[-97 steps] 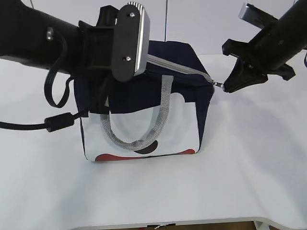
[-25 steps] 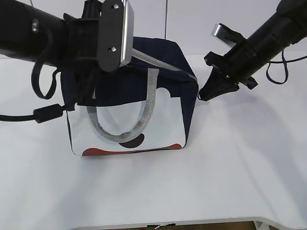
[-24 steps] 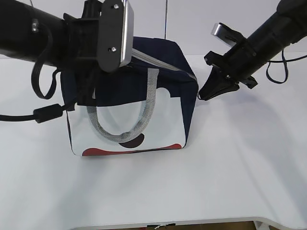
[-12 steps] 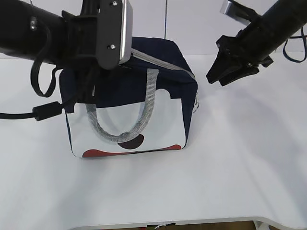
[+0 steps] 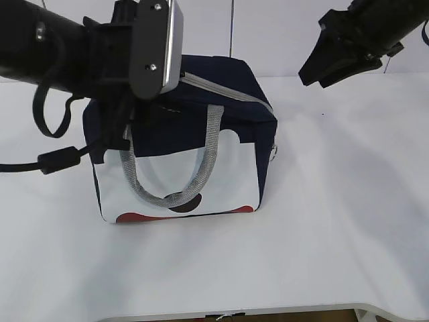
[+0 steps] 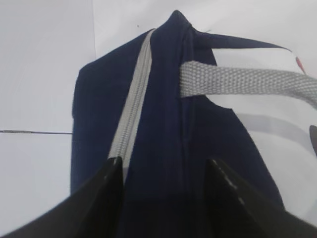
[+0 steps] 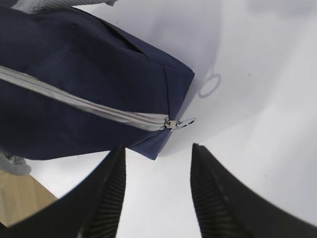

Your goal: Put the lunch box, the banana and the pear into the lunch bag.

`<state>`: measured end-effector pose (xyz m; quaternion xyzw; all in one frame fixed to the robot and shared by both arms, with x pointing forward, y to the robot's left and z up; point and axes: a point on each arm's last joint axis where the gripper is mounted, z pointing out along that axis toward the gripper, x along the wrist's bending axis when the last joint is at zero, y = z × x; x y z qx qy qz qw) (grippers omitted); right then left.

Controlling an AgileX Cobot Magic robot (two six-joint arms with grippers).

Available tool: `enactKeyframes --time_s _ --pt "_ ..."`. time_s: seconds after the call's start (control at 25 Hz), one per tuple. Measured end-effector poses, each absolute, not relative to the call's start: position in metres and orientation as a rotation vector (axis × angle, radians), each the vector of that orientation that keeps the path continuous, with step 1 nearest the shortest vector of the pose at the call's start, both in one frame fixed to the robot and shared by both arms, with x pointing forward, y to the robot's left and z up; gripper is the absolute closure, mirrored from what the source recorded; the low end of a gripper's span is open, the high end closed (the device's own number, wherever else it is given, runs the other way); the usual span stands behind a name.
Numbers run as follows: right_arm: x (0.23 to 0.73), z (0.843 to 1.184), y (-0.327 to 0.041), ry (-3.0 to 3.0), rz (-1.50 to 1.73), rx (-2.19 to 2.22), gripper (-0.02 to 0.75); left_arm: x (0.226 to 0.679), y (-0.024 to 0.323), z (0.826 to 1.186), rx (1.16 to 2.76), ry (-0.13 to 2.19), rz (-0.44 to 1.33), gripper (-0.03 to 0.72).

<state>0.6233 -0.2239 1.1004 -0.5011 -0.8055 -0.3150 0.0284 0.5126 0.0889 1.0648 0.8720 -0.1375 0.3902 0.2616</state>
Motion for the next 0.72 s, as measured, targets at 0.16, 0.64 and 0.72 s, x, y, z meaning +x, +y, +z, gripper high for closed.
enactKeyframes --time_s 0.16,0.64,0.72 --pt "0.616 1.112 -0.225 -2.513 -0.994 -1.539 0.37 0.504 0.094 1.081 2.332 -0.379 1.073 0.302" --pt "0.592 1.149 -0.229 -2.594 -1.061 -1.55 0.37 0.474 0.125 1.124 2.293 -0.363 1.084 0.305" --pt "0.584 1.159 -0.23 -2.617 -1.085 -1.544 0.37 0.471 0.134 1.131 2.289 -0.34 1.103 0.305"
